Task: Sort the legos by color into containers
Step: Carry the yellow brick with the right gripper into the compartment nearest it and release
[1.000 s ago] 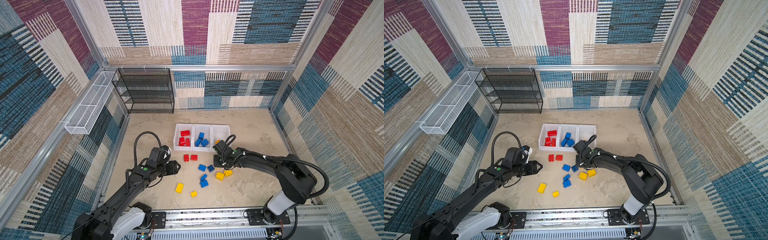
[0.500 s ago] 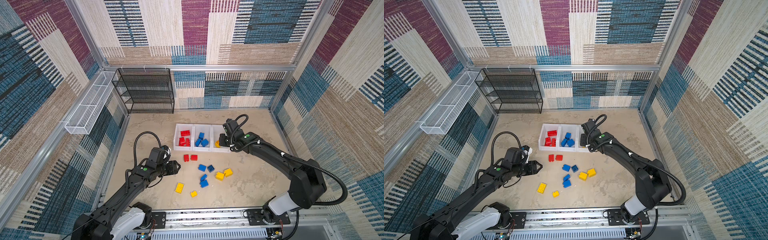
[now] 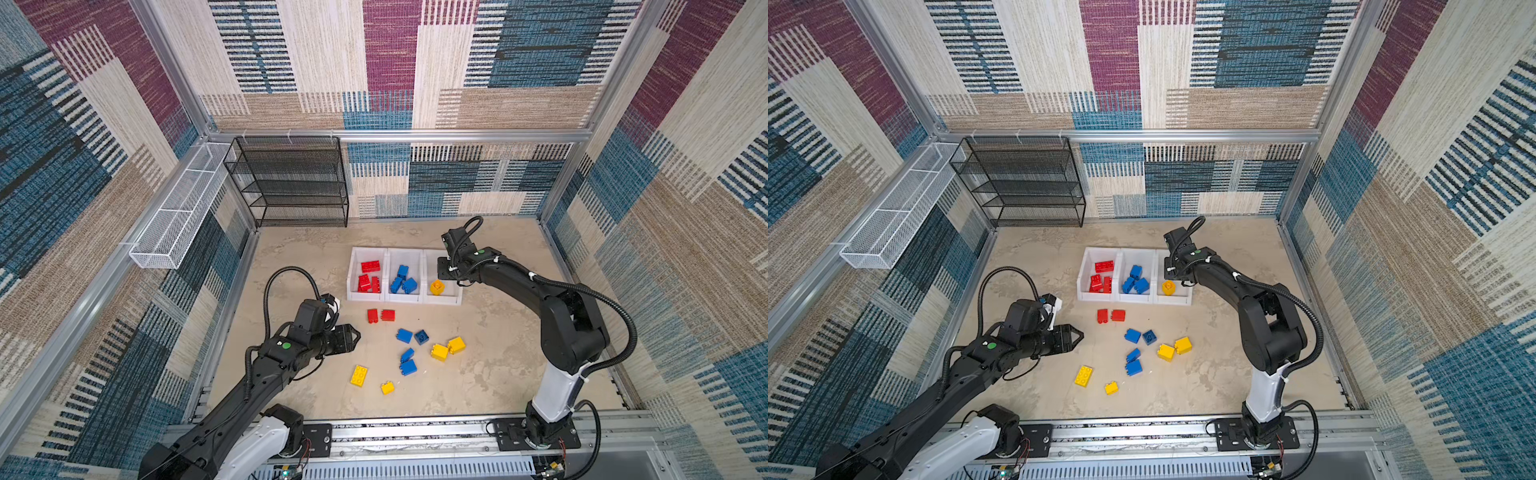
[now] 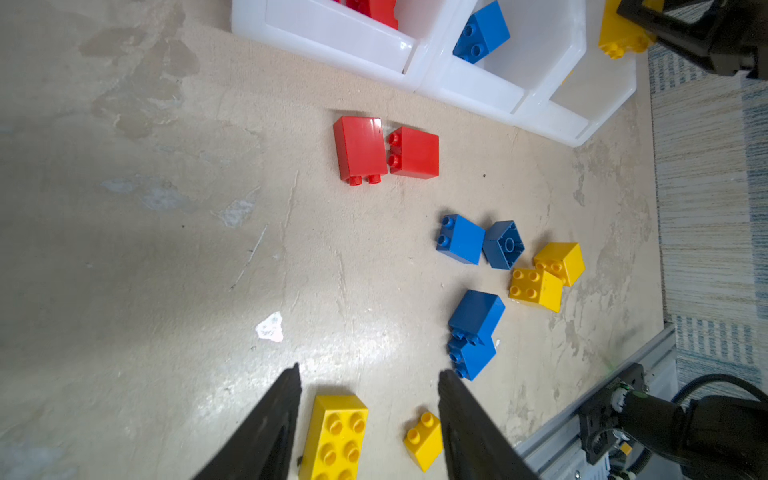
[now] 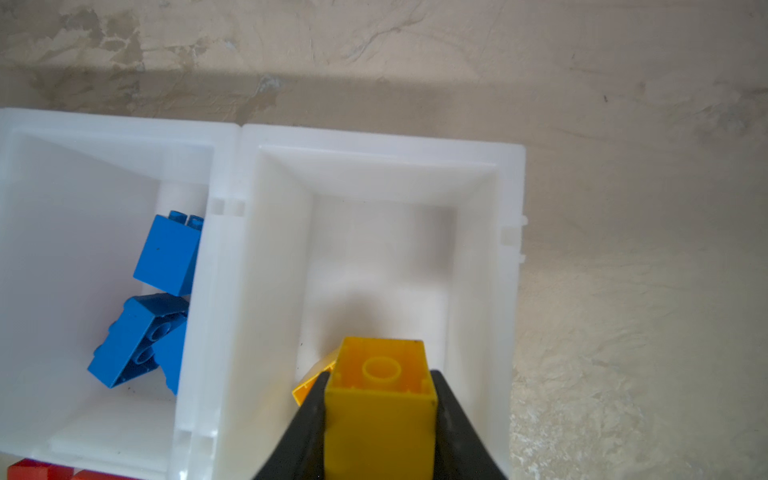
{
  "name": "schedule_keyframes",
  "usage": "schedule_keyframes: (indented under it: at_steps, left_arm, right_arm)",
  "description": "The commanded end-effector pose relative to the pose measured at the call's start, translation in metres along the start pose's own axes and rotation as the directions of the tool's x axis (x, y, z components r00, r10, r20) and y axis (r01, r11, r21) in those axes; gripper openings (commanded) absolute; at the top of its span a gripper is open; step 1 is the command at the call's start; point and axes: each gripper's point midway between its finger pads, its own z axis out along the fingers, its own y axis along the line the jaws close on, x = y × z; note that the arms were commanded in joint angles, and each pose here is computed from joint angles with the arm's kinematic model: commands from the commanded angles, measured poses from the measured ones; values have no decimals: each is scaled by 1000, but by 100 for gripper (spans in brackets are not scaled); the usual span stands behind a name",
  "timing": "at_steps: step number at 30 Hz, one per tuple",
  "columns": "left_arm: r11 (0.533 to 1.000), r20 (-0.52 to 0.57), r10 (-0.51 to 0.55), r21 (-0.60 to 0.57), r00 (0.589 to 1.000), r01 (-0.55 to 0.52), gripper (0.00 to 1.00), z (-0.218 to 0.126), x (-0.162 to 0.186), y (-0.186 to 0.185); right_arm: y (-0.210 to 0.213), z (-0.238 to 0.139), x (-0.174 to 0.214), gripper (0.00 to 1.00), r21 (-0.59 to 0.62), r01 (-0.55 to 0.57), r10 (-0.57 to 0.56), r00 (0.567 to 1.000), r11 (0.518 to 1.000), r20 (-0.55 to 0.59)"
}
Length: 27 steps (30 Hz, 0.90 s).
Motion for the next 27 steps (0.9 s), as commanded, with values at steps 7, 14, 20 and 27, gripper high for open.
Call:
schedule_keyframes:
  at_steps: [7,14,20,27]
  left_arm:
    - [1000,-8,-18,-14,1000,18,57,-1,4,3]
    - [1000,-9,-12,-11,1000,12,57,-1,6,2]
    - [1000,-9,-2,-3,1000,2,57,-2,6,-1]
    - [999,-19,50,-1,999,-50,58,0,6,-9]
  right_arm:
    - [-5,3,0,46,19,8,-8,1000,1000,5]
    - [-7,-8,-2,62,17,-2,2,1000,1000,20]
    - [-7,-23,-4,65,0,-18,18,999,1000,43]
    - [-6,-41,2,66,-40,-39,41,998,998,54]
